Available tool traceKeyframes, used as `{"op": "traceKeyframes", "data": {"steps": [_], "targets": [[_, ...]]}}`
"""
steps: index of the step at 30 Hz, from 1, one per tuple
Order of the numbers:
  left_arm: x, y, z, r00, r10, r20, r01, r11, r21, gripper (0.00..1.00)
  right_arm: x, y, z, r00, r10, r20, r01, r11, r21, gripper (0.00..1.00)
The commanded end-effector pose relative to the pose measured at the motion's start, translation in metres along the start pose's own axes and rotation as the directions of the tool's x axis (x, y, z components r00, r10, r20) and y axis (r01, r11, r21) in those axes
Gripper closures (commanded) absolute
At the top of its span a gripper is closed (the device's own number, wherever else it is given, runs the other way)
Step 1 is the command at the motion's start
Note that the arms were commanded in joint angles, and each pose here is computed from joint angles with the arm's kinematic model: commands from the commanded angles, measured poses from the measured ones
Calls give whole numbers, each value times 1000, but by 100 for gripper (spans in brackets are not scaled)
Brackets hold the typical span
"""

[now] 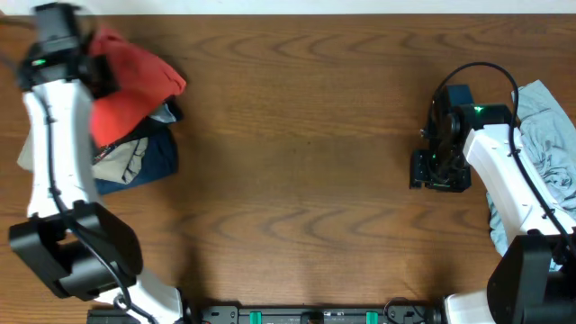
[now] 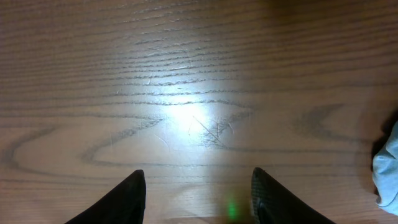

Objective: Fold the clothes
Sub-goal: 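Carry the folded red shirt with the left gripper onto the left clothes pile, then release the shirt on the pile and withdraw the left gripper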

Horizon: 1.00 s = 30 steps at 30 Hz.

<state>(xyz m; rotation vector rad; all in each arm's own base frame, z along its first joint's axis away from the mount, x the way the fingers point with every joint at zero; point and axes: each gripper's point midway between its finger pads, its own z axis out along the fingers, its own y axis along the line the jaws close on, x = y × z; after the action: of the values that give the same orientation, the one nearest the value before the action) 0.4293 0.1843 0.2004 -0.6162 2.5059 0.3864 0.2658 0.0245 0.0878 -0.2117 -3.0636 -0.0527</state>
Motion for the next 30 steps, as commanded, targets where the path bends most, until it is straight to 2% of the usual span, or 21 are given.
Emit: {"op": "traceKeyframes", "data": {"steps": [1, 3, 6, 7, 11, 14, 18, 19, 20, 23, 26, 29, 30], "targets": [[5, 38, 18, 989, -147, -35, 145, 988, -42, 73, -4, -5, -6, 1000, -3, 23, 3, 1000, 8, 47], [10, 48, 27, 979, -194, -65, 193, 981, -11, 52, -3, -5, -6, 1000, -3, 20, 3, 1000, 9, 47], [14, 56, 32, 960, -264, -95, 269, 962, 44, 6, -3, -5, -6, 1000, -3, 20, 3, 1000, 9, 48], [15, 57, 32, 957, -272, -99, 278, 959, 55, 2, -3, -5, -6, 1000, -3, 20, 3, 1000, 9, 47], [15, 59, 32, 955, -278, -104, 285, 957, 62, 2, -4, -5, -6, 1000, -3, 25, 3, 1000, 8, 44], [15, 35, 29, 957, -259, -128, 277, 948, 157, 2, -6, -3, -6, 1000, -3, 31, 3, 1000, 1, 39], [17, -17, 18, 970, -183, -158, 223, 931, 289, 2, -13, 14, -7, 998, -5, 57, 11, 996, -93, 16], [20, -32, 15, 975, -152, -162, 196, 932, 306, 2, -16, 20, -8, 998, -7, 68, 15, 992, -127, 4], [22, -47, 11, 980, -116, -163, 164, 932, 323, 2, -19, 26, -9, 997, -8, 80, 21, 987, -160, 1], [37, -102, -5, 987, 47, -151, 16, 919, 393, 2, -25, 38, -12, 995, -12, 103, 35, 973, -229, 1], [62, -154, -26, 970, 188, -155, -99, 885, 454, 2, -30, 40, -14, 992, -12, 123, 42, 970, -240, 1], [95, -191, -47, 916, 375, -144, -257, 823, 508, 2, -35, 38, -14, 989, -20, 147, 53, 973, -226, 1], [109, -198, -54, 881, 450, -145, -320, 793, 519, 2, -36, 37, -14, 987, -44, 154, 77, 974, -215, 1]]}}
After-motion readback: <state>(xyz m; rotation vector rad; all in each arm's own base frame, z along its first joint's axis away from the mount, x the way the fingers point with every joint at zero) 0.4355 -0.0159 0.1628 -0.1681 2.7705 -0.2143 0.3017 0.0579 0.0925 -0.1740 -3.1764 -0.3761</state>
